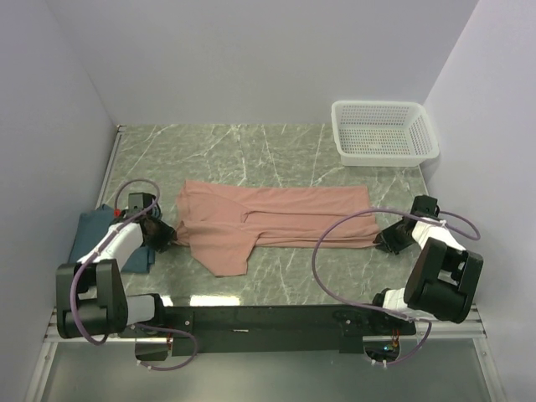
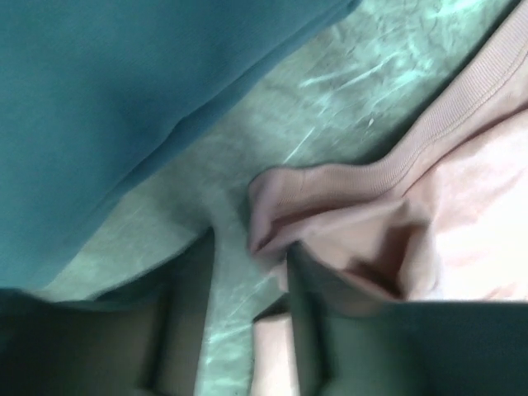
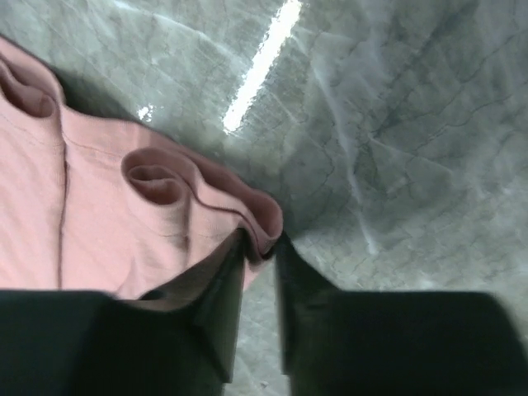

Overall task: Fold and stack the t-shirts
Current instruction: Fold the tshirt

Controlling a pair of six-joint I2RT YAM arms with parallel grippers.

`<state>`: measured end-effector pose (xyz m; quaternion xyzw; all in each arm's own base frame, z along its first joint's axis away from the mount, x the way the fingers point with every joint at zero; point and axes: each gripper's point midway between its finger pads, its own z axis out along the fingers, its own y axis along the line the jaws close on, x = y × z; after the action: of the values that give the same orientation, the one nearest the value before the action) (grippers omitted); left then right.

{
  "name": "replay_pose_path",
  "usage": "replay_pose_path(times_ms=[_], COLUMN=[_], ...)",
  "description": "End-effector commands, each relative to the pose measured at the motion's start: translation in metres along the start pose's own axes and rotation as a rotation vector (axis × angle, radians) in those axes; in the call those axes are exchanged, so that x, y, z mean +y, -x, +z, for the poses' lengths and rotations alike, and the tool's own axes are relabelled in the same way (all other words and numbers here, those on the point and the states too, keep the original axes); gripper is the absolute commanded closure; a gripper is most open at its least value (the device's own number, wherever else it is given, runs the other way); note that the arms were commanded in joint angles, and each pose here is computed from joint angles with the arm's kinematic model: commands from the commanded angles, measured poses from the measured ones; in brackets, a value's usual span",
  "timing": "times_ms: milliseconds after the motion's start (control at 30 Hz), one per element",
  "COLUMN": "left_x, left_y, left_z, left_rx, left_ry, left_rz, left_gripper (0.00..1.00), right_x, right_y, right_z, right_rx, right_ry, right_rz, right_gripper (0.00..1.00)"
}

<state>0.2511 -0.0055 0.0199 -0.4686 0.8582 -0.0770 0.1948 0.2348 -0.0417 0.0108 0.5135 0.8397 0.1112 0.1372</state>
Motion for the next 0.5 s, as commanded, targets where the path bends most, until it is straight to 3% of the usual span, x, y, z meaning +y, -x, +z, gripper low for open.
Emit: replay_pose_path(times_ms=[0,67,167,333,467], left_x=[0.0,0.004,0.012,0.0,-0.007], left_y=[0.007,0.009,0.009,-0.014,-0.061], left_z=[-0.019,-0.028,-0.039,-0.06,-0.062], left_rx=[-0.035,-0.046,-0.054,-0.022,0.079], left_ry=[-0.01,0.009,0.033,-0.021,-0.056], left_rz=[0.012,0.038,0.068,0.13,0.187], left_gripper=[0.52,0.34,0.19,0.17,0.2], right_x=[-0.009,0.0,0.007,0.021,0.036], right_y=[0.004,0.001,-0.006,-0.021,-0.045], right_z=[-0.005,-0.013,-0.025,-0.05,-0.062], right_rx=[-0.053,-0.07,-0.093,-0.149,-0.14], right_ry=[-0.022,0.013,0.023,0.064,0.134], right_rz=[-0.038,-0.073,-0.141,-0.271,-0.383], right_gripper=[0.65,0.54,0.5,0.48,0.48])
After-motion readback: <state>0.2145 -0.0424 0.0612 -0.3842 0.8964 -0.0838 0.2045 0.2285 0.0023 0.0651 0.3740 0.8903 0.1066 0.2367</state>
